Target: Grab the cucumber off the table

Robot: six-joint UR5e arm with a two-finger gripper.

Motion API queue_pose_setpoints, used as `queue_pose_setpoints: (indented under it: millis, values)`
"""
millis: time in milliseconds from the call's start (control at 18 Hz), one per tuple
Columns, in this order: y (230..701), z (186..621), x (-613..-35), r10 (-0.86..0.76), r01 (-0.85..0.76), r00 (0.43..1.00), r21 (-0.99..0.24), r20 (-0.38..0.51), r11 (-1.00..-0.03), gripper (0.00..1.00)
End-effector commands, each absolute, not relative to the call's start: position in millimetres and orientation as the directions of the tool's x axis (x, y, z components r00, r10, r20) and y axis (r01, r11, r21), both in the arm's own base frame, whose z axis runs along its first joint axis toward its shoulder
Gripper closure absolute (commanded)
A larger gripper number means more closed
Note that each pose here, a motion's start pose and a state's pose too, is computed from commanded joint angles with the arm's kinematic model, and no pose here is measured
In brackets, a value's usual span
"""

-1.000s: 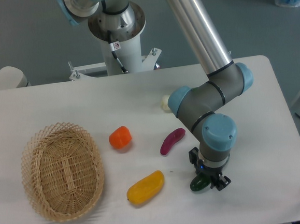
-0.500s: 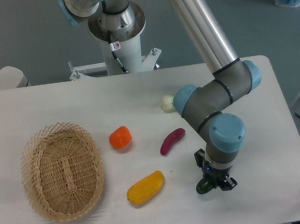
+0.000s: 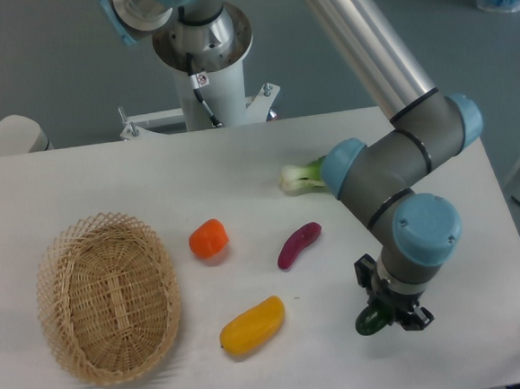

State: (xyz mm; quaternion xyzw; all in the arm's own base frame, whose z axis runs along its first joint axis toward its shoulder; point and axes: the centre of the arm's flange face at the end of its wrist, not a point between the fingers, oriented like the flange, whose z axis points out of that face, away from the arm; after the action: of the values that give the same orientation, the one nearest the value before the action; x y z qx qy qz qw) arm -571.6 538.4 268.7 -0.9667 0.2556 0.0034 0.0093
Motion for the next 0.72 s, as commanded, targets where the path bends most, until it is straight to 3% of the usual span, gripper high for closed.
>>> queue_pose_setpoints:
  millis: [722]
  values:
    - [546.5,263.5,-558.1,-0.524,-0.524,0.851,-0.003,0.031,-0.851,0.89]
